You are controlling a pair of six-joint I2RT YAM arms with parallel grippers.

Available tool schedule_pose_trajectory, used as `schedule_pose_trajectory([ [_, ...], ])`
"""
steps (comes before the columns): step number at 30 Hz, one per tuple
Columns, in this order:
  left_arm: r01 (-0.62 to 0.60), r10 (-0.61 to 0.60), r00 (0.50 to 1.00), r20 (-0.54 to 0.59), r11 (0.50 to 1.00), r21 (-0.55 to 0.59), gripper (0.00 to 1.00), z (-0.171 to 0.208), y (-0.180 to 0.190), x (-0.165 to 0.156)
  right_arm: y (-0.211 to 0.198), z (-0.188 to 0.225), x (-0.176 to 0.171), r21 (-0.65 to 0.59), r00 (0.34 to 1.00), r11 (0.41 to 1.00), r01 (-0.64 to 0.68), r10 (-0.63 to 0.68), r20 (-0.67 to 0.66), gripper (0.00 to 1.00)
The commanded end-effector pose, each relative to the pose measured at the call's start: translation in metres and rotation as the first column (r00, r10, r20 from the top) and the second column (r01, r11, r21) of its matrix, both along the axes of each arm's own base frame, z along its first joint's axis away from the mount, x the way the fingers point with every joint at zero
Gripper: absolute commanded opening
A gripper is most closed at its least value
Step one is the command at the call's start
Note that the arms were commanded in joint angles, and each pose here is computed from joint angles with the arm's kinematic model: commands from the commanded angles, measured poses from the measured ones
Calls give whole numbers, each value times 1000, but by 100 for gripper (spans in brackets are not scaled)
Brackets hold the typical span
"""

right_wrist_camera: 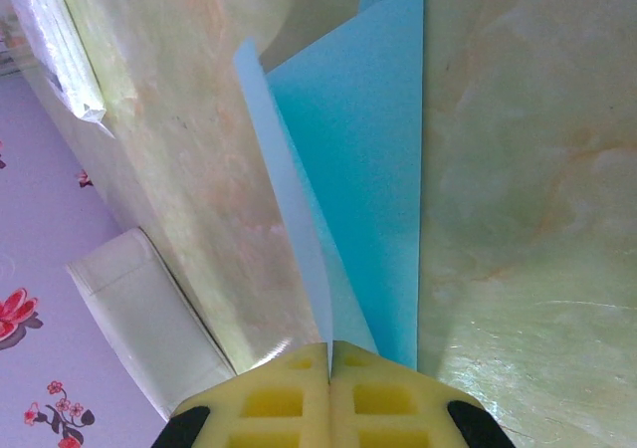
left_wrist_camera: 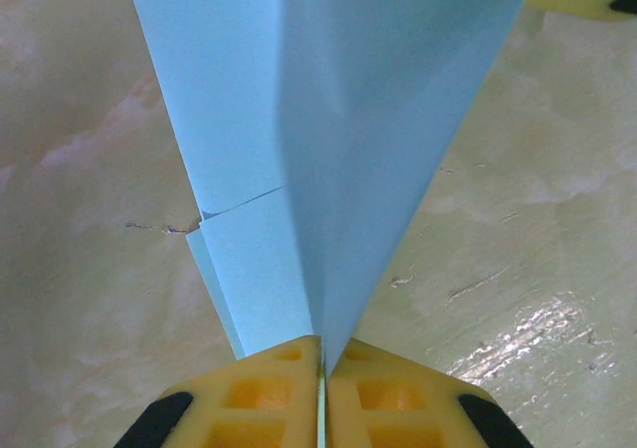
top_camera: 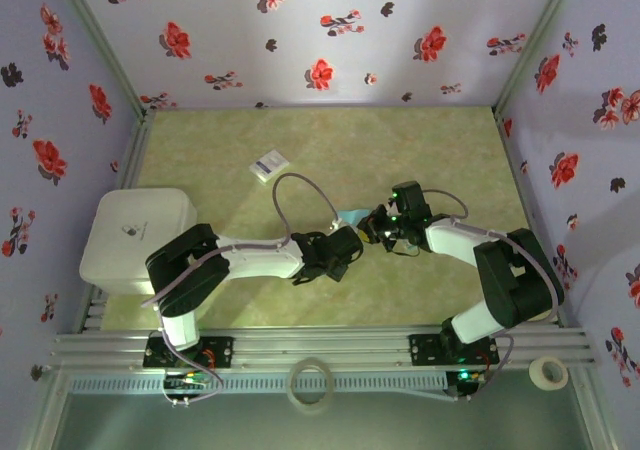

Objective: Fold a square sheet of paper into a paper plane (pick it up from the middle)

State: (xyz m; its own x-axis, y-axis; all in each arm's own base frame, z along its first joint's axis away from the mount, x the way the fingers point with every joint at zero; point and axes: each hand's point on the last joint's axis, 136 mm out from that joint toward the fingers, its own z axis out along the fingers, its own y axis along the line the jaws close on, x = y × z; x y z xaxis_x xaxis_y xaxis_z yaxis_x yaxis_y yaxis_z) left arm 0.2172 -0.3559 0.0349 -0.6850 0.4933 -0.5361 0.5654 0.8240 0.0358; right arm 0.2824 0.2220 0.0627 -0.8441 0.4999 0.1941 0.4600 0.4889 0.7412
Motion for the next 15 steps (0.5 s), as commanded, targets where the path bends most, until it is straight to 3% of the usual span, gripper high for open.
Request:
schedule_pose_trajectory([
  [1, -20, 20, 1000, -11, 1000, -3, 10, -2, 5, 1, 0, 4, -1, 14, 1000, 1000, 4, -4, 7, 0],
  [7, -24, 24, 1000, -16, 1000, -7, 10, -3, 5, 1, 0, 5, 0, 16, 1000, 1000, 4, -4, 8, 0],
  [15, -35, 30, 997, -75, 997, -69, 0, -6, 2, 0, -1, 4, -1, 11, 1000, 1000, 4, -4, 9, 0],
])
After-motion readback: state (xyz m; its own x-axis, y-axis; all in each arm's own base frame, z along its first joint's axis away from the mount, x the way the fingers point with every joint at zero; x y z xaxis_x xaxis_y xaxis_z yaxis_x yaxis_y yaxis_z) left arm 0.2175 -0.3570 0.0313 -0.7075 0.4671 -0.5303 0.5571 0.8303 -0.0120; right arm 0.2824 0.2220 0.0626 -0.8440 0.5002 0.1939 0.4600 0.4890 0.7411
